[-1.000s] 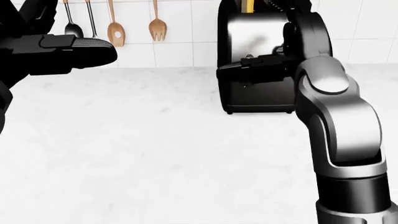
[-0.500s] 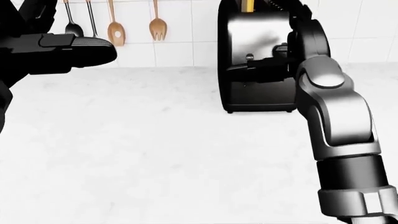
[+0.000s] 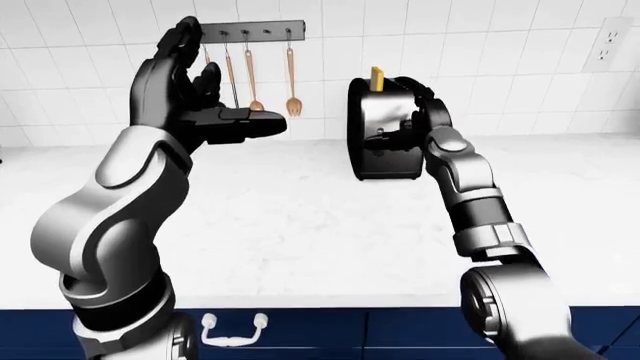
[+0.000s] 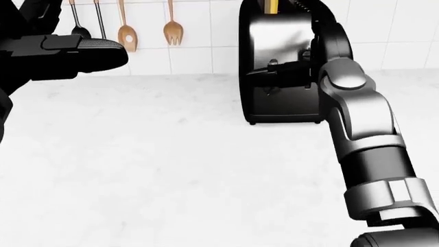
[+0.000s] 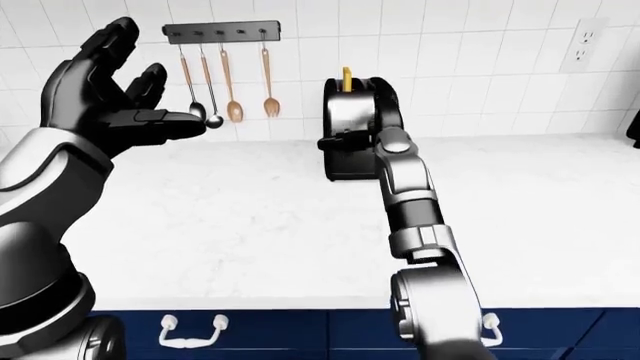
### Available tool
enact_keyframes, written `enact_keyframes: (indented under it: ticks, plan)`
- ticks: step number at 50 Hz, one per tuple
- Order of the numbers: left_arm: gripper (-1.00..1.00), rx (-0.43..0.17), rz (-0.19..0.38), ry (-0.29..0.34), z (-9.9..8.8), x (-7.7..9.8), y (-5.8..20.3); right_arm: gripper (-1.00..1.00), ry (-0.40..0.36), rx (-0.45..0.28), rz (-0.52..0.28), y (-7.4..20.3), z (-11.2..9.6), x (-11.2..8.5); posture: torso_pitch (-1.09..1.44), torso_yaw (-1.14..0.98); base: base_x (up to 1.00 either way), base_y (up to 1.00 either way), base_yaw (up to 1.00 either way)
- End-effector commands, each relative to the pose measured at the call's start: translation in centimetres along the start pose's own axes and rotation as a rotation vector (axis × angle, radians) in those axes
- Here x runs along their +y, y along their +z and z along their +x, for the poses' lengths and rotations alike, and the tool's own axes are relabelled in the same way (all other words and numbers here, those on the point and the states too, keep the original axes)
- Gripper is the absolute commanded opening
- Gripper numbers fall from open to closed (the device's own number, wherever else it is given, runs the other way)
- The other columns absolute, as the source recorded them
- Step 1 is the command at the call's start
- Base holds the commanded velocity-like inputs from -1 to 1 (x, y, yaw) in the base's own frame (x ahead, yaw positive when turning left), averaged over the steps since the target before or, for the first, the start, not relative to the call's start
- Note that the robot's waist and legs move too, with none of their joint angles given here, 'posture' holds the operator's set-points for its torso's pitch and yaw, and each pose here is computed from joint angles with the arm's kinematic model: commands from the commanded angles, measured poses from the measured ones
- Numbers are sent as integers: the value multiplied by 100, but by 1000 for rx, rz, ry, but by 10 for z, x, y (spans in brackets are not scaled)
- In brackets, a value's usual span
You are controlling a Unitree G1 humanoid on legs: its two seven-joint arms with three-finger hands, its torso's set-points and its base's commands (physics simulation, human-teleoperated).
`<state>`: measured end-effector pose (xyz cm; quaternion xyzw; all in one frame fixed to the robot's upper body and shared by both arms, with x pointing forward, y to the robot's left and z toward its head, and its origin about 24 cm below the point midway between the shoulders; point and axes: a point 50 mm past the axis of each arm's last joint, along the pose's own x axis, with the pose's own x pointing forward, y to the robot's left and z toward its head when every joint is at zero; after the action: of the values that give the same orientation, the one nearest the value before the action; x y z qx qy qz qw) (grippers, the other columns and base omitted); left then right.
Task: Push down the lever of the toaster to turn it on.
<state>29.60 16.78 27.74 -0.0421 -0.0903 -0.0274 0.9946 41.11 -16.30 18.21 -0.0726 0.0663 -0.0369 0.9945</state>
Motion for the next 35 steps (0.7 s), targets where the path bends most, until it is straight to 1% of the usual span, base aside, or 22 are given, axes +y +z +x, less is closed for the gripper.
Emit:
enact_keyframes:
  ticks: [1, 12, 20, 26, 32, 35]
  plan:
    - [100, -75, -2, -3, -2, -1, 15, 100, -5, -120, 3, 31, -2, -1, -43, 0, 0, 0, 0]
    - [100, -77, -2, -7, -2, -2, 16, 100, -8, -94, 7, 27, 5, -2, -43, 0, 0, 0, 0]
    - [100, -79, -4, -5, -2, -1, 16, 100, -10, -74, 8, 16, 9, 0, -43, 0, 0, 0, 0]
    - [100, -79, -4, -5, -2, -2, 17, 100, -14, -66, 7, 14, 10, -1, -43, 0, 0, 0, 0]
    - [100, -78, -1, -7, -2, -2, 16, 100, -17, -51, -1, 5, 11, -1, -43, 0, 0, 0, 0]
    - [100, -77, 0, -7, -2, -2, 16, 100, -21, -29, -18, 0, 11, -2, -43, 0, 0, 0, 0]
